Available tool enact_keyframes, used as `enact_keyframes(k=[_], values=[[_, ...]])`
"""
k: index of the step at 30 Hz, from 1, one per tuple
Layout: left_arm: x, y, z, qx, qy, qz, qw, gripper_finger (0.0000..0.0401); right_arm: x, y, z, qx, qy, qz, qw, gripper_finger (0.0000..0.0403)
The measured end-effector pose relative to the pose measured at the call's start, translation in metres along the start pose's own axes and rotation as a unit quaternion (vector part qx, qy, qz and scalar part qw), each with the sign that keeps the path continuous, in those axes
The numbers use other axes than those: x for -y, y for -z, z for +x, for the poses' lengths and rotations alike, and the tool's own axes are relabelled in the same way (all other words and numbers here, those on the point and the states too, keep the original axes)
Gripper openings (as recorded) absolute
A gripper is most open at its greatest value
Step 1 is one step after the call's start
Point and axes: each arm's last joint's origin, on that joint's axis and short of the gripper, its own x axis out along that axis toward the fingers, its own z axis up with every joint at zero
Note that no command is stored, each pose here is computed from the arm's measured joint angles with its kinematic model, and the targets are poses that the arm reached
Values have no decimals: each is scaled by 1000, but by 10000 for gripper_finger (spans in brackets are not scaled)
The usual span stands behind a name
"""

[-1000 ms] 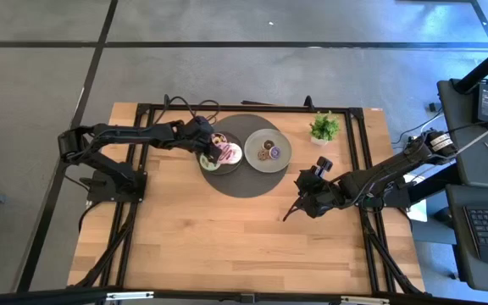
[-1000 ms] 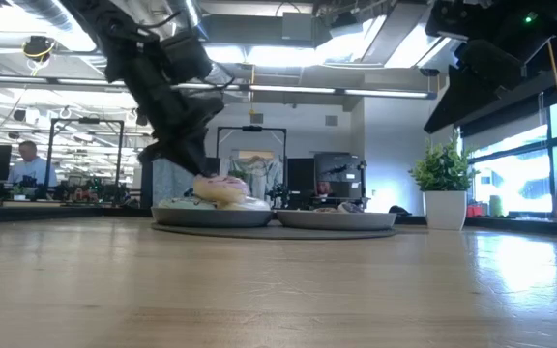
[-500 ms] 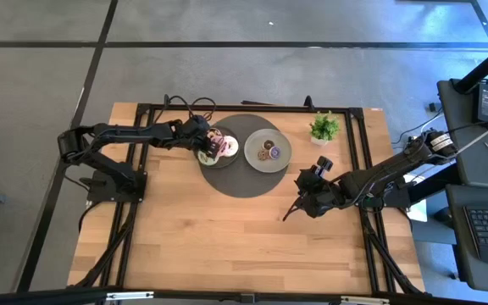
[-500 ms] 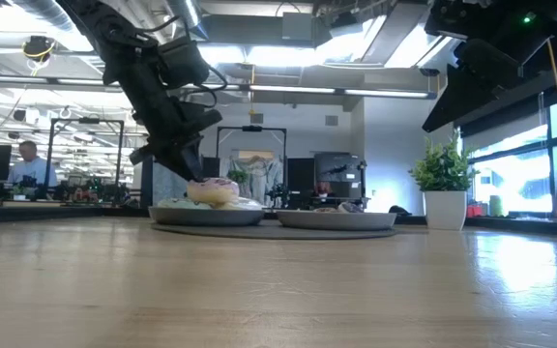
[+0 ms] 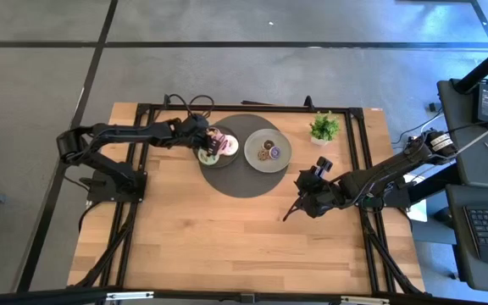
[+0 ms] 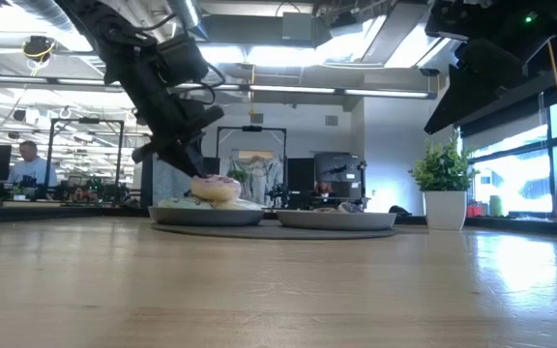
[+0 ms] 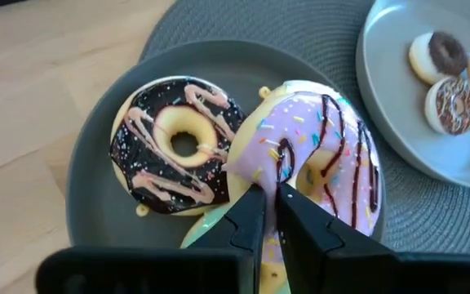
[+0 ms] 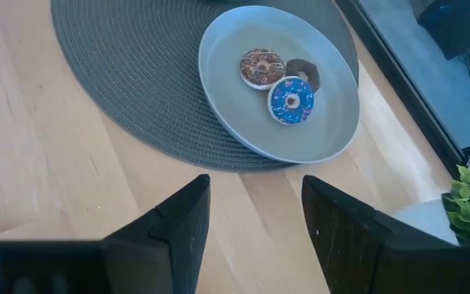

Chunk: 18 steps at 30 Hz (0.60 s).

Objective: Pick & Place donuts
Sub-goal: Put the big pink doughnut on the dark gray plate

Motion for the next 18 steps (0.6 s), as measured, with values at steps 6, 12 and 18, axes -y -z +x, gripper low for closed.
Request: enact_keyframes(k=[6,12,18], values=[[-7,-4,-3,-1,-5,-10,1000,28,0,0,0,0,-1,0,1000,196],[-11,-2,-3,-12,-24,-5,1000,28,-1,0,0,-10,-15,1,1000,196],[-13,-2,-3,-3,-49,-2,999,41,-1,0,0,-13,-20,2,1000,196]])
